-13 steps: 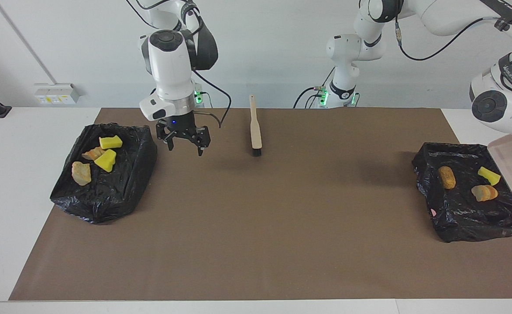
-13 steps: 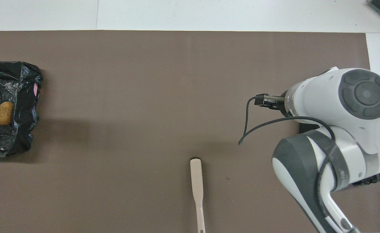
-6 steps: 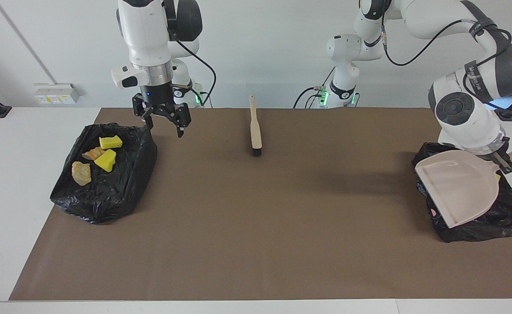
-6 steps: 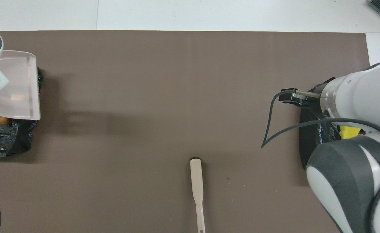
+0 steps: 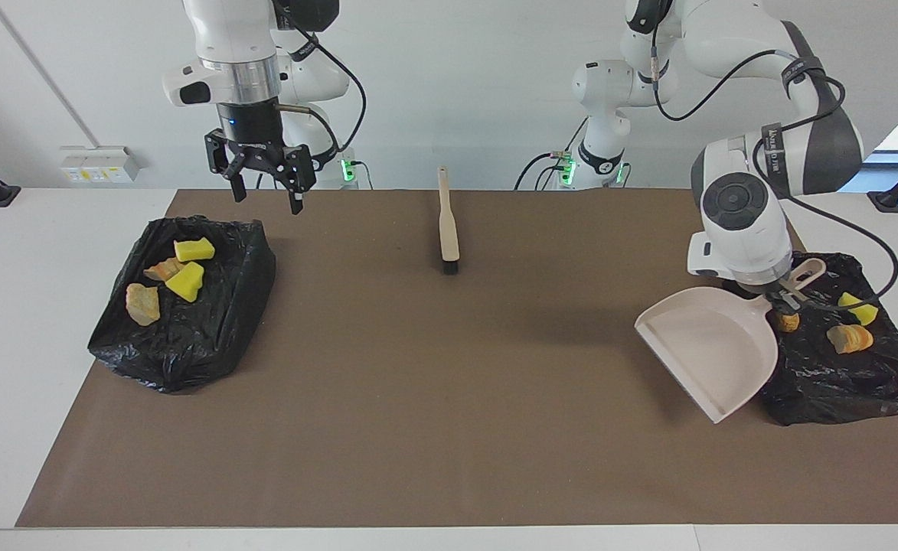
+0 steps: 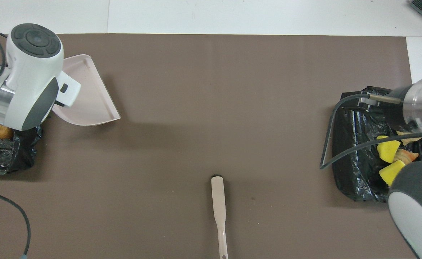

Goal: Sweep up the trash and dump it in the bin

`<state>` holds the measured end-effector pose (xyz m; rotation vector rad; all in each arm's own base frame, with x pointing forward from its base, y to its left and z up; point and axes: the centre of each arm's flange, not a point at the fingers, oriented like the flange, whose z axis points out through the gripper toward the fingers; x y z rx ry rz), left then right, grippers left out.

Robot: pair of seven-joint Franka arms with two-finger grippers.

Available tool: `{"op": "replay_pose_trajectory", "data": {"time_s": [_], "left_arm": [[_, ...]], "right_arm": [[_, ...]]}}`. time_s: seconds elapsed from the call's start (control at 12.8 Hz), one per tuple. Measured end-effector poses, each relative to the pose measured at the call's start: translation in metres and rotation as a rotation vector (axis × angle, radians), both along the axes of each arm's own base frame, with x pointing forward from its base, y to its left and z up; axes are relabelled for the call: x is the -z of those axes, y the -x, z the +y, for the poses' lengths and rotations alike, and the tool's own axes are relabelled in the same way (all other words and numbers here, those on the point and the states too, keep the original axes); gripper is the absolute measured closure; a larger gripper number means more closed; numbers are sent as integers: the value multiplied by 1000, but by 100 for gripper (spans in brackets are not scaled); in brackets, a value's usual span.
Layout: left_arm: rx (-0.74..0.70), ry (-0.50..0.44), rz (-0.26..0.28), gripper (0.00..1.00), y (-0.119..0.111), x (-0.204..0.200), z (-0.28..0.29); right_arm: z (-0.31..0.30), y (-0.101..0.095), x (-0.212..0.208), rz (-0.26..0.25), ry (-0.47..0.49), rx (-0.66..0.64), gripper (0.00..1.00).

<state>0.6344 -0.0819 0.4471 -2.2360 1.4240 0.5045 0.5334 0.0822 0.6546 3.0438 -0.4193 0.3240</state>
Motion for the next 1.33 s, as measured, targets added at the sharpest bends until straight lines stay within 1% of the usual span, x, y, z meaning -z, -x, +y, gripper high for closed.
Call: {"op": "replay_pose_trajectory", "data": {"time_s": [0.16,0.39,0.62,0.78,0.94,1.09,1.25,1.33], "left_arm": [[-131,78,-27,68,10,22,-47],[-341,145,-108,68,28,36,-114],[-505,181,-172,68,48,46,-181],[-609,201,-214,68,53,55,-224],[-742,214,-258,68,52,77,-271],[-832,256,-265,68,48,90,-306],[-914,322,-259,68,45,87,-323],[-943,352,-249,68,46,85,-331]], "right_arm": [[-23,2,-2,43,12,-12,0],[-61,7,-11,94,22,-31,0],[-97,15,-9,158,12,-33,0],[-108,18,-4,189,-6,-13,0],[-114,19,6,215,-45,-4,0],[-113,19,11,226,-65,-21,0],[-113,19,12,228,-67,-54,0],[-113,19,12,230,-63,-101,0]]}}
